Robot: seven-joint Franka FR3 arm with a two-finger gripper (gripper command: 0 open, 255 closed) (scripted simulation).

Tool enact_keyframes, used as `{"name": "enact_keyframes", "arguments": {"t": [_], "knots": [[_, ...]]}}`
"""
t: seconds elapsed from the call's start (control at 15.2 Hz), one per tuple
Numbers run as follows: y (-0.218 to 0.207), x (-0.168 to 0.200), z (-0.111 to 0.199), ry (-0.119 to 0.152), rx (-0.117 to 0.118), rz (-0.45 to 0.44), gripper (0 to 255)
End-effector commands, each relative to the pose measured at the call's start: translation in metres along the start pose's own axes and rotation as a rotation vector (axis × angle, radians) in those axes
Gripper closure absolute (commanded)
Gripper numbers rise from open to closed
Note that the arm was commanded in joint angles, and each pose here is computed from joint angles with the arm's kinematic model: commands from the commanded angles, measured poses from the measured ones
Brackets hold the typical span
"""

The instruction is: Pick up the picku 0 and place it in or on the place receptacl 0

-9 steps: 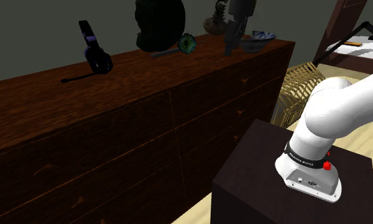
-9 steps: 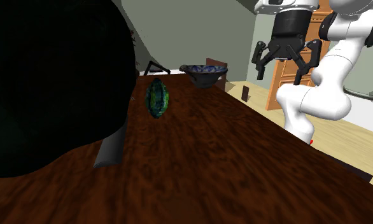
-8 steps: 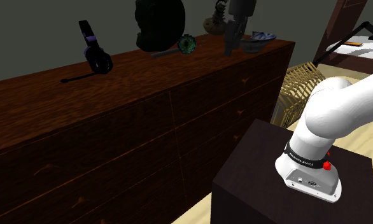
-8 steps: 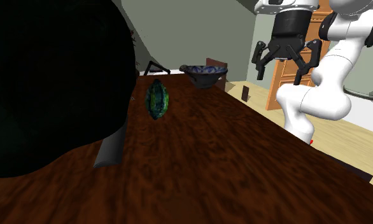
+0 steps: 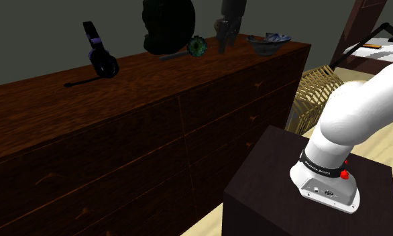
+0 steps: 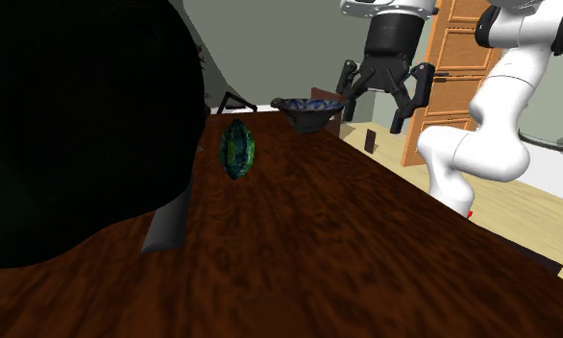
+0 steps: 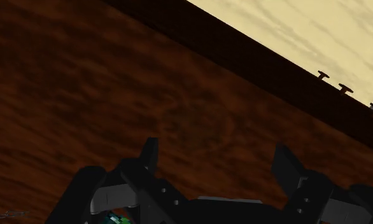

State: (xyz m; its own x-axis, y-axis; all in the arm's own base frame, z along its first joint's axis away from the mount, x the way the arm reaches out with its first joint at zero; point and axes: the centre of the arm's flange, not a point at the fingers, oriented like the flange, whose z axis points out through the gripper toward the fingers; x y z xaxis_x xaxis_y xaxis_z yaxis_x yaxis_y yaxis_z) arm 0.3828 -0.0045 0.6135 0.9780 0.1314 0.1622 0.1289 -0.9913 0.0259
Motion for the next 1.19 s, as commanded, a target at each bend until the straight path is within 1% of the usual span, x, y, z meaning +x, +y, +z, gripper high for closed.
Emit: {"name": "enact_keyframes", "arguments": {"t": [0.0, 0.92, 0.99, 1.12], "knots": [[0.006, 0.021, 0.003, 0.01, -0.021, 0.005, 0], [0.076, 0.172, 0.016, 0.069, -0.164, 0.045, 0], [0.077, 0.174, 0.016, 0.069, -0.166, 0.046, 0], [0.079, 0.174, 0.026, 0.069, -0.166, 0.046, 0]]}}
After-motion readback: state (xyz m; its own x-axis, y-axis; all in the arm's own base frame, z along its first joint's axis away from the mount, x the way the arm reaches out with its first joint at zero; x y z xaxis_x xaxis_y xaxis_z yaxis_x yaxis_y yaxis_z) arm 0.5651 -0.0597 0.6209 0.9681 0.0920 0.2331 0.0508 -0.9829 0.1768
